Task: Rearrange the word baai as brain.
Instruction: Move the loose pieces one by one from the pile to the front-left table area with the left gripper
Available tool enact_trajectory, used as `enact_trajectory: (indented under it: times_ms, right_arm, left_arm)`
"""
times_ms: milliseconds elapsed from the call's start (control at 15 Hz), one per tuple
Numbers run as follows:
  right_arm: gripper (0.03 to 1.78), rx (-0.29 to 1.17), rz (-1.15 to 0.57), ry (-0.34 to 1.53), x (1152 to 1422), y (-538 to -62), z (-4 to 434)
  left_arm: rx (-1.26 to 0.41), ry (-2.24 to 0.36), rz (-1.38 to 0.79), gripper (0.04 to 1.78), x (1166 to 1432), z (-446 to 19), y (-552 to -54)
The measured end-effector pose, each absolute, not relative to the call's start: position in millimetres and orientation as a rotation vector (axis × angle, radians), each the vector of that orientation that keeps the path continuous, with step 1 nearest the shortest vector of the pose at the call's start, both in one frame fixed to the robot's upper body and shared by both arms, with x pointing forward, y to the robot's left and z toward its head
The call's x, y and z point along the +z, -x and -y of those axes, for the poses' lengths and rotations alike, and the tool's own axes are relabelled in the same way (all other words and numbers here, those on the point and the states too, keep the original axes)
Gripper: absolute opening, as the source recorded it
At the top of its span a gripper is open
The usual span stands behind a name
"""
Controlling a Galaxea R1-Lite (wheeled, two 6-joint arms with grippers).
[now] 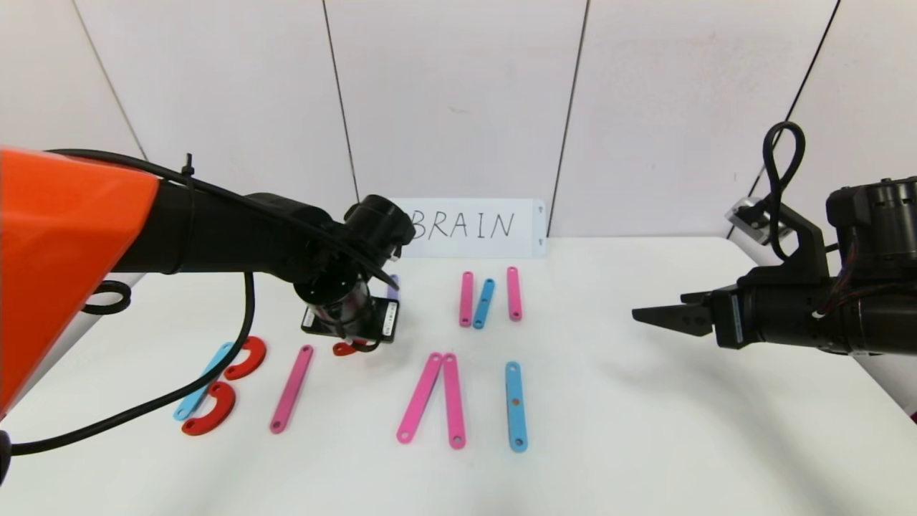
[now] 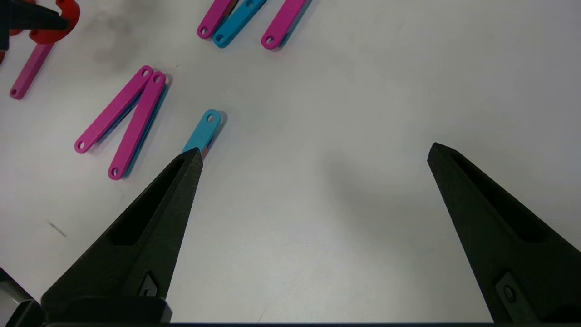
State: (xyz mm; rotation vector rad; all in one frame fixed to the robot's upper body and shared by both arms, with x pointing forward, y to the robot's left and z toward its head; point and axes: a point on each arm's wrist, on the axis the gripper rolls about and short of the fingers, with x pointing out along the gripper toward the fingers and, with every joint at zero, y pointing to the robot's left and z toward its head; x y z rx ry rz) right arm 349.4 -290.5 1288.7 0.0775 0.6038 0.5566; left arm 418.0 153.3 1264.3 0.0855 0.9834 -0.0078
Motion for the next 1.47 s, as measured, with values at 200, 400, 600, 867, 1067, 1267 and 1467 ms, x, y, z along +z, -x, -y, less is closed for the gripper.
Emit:
enact_trajectory:
  times_ms: [200, 400, 600, 867, 1067, 1267, 1467]
  right_arm:
    - [1.74, 0.556, -0.607, -0.078, 1288.0, -349.6, 290.5]
    - [1.74, 0.557, -0.61, -0.078, 1287.0, -350.1, 290.1]
    - [1.74, 0.557, -0.613, -0.078, 1286.4, -350.7, 290.0]
    - [1.74, 0.557, -0.615, -0.078, 1285.9, -351.2, 290.0]
    - [1.74, 0.558, -0.615, -0.076, 1285.5, -351.4, 289.8]
    - [1.74, 0.558, -0.617, -0.076, 1285.1, -351.5, 289.8]
    - [1.74, 0.558, -0.617, -0.076, 1285.1, -351.5, 289.9]
  left_arm:
    - [0.013, -0.07, -0.987, 0.29, 1255.6, -167.6, -417.2]
    - [0.021, -0.05, -0.976, 0.29, 1245.5, -178.2, -419.7]
    - [0.013, -0.03, -0.975, 0.29, 1243.3, -187.1, -424.2]
    - [0.01, -0.024, -0.986, 0.29, 1239.9, -189.3, -424.9]
    - [0.01, -0.026, -0.992, 0.29, 1238.3, -189.1, -424.6]
    - [0.009, -0.03, -0.999, 0.29, 1236.4, -189.3, -424.1]
    - [0.007, -0.035, -1.0, 0.3, 1235.0, -189.1, -424.5]
